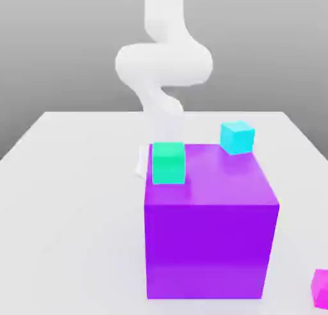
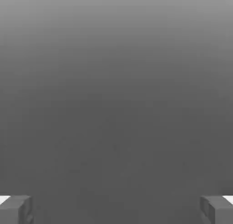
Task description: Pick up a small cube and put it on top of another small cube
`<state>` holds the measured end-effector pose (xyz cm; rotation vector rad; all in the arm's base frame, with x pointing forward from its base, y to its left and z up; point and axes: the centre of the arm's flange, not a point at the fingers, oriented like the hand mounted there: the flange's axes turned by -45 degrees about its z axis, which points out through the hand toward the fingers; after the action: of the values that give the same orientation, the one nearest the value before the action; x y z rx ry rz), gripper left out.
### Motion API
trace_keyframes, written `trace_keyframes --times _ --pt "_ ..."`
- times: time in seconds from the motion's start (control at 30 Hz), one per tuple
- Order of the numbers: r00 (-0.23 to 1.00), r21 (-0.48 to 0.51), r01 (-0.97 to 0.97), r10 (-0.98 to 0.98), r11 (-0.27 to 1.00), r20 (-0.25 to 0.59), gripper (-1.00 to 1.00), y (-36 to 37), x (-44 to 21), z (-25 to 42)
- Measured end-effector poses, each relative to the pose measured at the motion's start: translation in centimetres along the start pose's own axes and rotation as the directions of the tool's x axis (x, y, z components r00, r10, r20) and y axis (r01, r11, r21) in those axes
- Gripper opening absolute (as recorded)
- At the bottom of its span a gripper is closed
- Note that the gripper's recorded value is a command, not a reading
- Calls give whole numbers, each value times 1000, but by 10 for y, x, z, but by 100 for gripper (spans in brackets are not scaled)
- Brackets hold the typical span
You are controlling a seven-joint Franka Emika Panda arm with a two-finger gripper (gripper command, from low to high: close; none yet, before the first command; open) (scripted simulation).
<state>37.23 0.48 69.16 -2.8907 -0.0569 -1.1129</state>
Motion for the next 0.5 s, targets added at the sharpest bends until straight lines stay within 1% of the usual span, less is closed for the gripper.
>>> trace_keyframes --times 0.23,0.37,0.5 --pt "962 169 135 -170 976 215 0 -49 -9 129" --pt "903 252 211 -287 944 319 0 -90 -33 199" --pt "819 325 285 -405 902 406 0 -133 -70 261"
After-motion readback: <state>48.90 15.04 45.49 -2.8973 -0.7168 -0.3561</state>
